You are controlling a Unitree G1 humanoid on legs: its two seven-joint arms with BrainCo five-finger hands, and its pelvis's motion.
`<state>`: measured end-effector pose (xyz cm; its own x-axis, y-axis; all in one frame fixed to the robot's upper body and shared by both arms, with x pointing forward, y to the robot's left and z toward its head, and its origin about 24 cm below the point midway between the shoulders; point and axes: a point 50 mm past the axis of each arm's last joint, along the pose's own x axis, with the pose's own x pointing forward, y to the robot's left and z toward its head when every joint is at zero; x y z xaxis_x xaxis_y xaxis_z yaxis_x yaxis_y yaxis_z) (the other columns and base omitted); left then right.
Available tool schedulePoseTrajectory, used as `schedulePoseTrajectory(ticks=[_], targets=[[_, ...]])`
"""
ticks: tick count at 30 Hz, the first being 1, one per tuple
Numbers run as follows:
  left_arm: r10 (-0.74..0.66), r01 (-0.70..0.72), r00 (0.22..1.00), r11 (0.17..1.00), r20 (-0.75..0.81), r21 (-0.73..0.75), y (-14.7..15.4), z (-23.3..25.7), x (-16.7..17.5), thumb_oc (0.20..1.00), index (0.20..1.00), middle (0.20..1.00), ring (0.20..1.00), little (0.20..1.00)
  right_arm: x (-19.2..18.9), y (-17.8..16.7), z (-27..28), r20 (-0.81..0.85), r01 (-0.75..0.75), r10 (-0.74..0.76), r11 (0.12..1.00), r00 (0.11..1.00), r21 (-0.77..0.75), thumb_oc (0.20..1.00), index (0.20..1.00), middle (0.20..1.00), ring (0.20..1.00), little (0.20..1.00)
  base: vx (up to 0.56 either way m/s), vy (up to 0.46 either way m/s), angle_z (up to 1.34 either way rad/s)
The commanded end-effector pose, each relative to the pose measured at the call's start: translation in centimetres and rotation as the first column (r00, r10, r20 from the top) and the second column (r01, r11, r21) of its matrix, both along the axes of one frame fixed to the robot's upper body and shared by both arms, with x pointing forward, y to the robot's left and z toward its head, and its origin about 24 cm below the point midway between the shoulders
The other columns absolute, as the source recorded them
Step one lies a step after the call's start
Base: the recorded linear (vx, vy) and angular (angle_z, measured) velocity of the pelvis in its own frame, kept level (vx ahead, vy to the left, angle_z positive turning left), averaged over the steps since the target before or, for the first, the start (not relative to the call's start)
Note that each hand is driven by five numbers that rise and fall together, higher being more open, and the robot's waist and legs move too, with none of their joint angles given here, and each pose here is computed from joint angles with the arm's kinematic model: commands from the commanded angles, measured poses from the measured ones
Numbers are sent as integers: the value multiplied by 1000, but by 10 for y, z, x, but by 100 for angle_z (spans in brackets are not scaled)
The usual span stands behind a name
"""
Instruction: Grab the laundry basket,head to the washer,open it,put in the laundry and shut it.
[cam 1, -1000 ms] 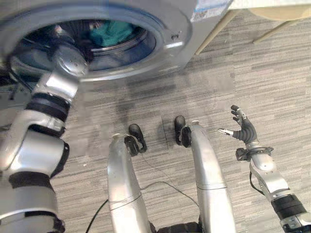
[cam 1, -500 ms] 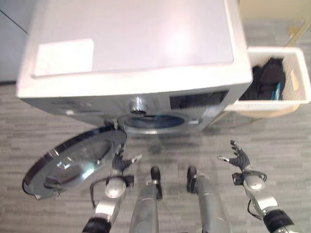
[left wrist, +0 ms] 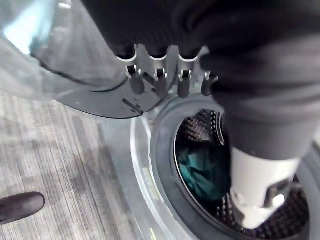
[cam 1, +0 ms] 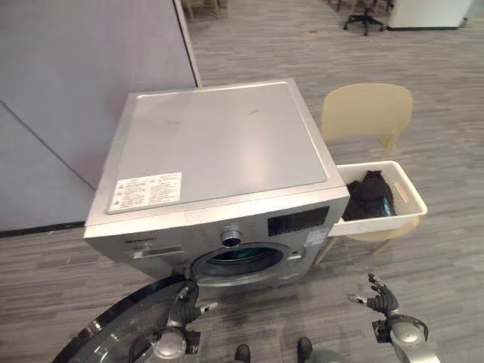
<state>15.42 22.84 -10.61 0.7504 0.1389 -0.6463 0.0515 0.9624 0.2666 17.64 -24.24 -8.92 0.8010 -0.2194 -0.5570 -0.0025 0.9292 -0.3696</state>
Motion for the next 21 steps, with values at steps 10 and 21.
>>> schedulePoseTrajectory(ticks=[10, 21], targets=[[-118, 101, 979, 989, 163, 108, -4, 28, 43, 1000, 1000, 1000, 1000, 1000, 17, 7, 16, 95, -41, 45, 998, 994, -36, 1000, 1000, 1000, 1000, 1000, -35, -72, -168], [-146, 151, 974, 988, 176, -19, -40, 23, 40, 1000, 1000, 1000, 1000, 1000, 16, 2, 24, 109, -69, 75, 996, 991, -60, 1000, 1000, 1000, 1000, 1000, 124, -152, -68]])
